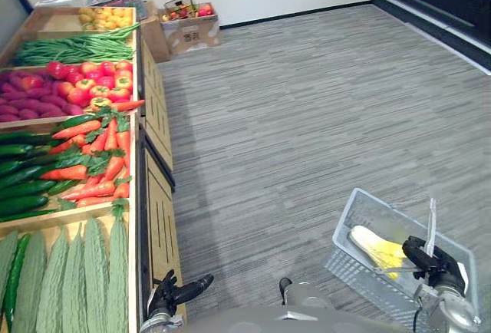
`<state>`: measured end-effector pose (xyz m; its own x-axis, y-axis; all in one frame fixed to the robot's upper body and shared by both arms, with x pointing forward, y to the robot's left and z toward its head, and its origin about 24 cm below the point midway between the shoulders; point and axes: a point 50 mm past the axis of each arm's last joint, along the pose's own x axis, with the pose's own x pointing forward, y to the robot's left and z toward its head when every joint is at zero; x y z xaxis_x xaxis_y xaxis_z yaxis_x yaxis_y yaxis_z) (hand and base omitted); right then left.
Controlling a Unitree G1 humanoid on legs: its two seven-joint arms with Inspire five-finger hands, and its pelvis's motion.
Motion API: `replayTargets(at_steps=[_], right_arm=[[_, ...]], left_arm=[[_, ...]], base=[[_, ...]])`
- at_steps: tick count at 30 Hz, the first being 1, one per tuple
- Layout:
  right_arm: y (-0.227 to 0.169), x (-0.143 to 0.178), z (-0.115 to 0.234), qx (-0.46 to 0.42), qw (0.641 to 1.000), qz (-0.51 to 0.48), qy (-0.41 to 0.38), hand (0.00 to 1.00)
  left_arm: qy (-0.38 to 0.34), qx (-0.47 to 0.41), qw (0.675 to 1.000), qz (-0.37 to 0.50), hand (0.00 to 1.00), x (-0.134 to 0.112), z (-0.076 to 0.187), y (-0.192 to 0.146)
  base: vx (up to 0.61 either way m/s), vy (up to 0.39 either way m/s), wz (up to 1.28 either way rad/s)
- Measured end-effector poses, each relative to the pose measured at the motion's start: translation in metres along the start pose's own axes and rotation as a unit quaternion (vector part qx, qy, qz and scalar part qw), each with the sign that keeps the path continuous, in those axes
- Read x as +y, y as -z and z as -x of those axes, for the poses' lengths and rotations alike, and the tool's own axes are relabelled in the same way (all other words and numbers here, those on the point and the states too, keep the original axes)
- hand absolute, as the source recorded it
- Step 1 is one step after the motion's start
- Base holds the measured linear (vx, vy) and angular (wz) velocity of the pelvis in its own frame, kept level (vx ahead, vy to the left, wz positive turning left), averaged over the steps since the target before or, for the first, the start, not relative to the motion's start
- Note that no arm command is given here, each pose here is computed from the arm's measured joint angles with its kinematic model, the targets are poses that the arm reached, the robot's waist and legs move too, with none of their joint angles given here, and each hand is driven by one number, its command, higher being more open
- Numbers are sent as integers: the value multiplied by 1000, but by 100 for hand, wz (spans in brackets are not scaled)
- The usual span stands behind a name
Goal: Pick vegetable in the basket
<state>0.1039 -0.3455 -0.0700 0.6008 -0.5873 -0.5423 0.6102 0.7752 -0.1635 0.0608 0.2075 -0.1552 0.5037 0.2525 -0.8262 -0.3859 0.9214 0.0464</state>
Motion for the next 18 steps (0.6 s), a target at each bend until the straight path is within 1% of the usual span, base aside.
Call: replayTargets(at_steps=[7,13,18], right_arm=[[-2,7,3,-9,1000,7,-20,0],[9,5,13,1,1000,24,-18,0],[5,3,13,-7,1000,22,-14,0]], left_arm=[[-1,-4,1000,-2,100,1,-1,-2],[-23,-10,1000,-9,100,11,-2,-8],[-10,-4,1000,-6,100,3,-3,-6]], base=[[-17,64,-46],[42,-26,3],[41,-16,-3]])
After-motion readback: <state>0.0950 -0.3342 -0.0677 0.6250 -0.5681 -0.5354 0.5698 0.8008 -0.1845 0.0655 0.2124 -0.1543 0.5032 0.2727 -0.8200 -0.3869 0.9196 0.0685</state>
